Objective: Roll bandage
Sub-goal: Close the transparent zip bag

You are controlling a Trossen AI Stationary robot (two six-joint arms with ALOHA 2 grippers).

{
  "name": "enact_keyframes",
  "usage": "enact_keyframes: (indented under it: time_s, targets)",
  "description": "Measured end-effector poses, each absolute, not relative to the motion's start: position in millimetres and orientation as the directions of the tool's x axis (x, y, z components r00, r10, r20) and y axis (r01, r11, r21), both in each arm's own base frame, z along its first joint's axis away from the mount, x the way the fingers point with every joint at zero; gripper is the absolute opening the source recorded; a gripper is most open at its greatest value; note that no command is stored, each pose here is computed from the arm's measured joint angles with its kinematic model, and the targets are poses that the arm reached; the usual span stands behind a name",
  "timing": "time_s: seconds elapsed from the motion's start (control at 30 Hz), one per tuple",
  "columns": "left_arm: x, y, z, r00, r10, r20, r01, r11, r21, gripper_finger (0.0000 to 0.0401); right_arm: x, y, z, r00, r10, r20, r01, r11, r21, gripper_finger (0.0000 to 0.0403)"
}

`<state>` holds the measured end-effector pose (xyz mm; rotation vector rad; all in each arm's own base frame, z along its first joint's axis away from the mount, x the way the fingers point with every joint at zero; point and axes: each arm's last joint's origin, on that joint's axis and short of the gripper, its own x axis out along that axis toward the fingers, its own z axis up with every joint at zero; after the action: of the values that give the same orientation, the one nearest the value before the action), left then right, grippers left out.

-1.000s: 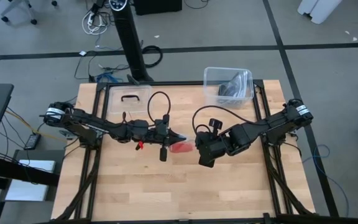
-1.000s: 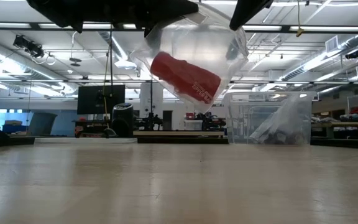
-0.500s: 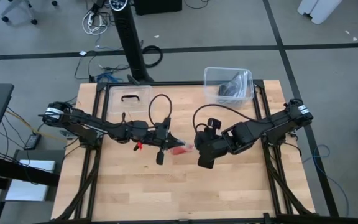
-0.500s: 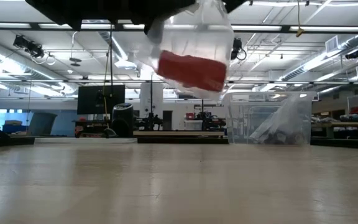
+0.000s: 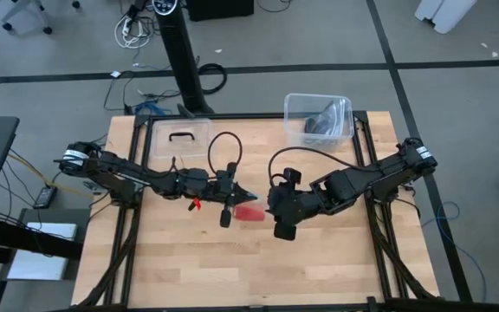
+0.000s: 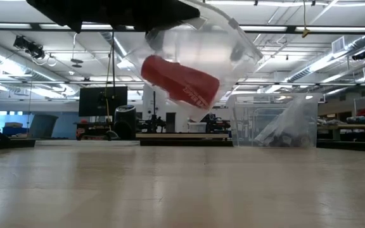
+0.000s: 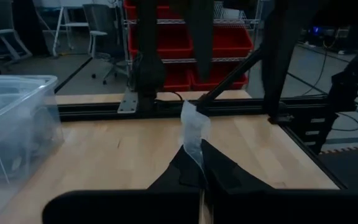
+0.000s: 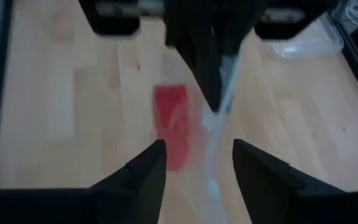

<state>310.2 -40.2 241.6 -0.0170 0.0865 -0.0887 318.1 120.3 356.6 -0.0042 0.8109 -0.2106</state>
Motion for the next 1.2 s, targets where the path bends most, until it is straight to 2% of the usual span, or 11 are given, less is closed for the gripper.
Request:
enact_keyframes:
  time_s: [0.17,0.37,0.47,0.6,0.63,0.73,0.87,1.0,1.2]
  targets:
    - [310,-40,243,0.994,-0.083,-0.065,0.082,0.996,-0.019,0.0,324,112,354,0.663,-0.181,-0.727,0.211,0.976,-0.051,0.0176]
    - [310,-41,245,0.995,-0.091,-0.049,0.09,0.996,-0.021,0.0,330,101,346,0.646,-0.149,-0.749,0.219,0.976,-0.005,0.0143]
    - [310,-41,247,0.994,-0.108,-0.032,0.107,0.994,-0.022,0.0,330,99,342,0.633,-0.141,-0.762,0.208,0.978,-0.008,0.0108]
    - [310,-41,248,0.993,-0.119,-0.017,0.118,0.993,-0.027,0.0,330,100,342,0.637,-0.14,-0.758,0.158,0.986,-0.05,0.0023]
    - [310,-41,248,0.993,-0.119,-0.015,0.119,0.992,-0.03,0.0,330,101,342,0.637,-0.141,-0.758,0.138,0.988,-0.068,0.0012]
    - [311,-42,248,0.992,-0.125,-0.019,0.124,0.992,-0.035,0.0002,328,103,342,0.636,-0.147,-0.758,0.127,0.988,-0.085,0.0007]
    - [310,-44,246,0.979,-0.201,-0.035,0.199,0.978,-0.059,0.0017,324,106,341,0.618,-0.18,-0.765,0.129,0.983,-0.128,0.0004]
    - [310,-45,246,0.965,-0.258,-0.038,0.255,0.964,-0.073,0.0051,320,109,340,0.6,-0.179,-0.78,0.113,0.984,-0.139,0.0003]
    - [311,-39,247,0.968,-0.25,-0.028,0.245,0.963,-0.11,0.0107,318,110,338,0.584,-0.183,-0.791,0.118,0.983,-0.141,0.0001]
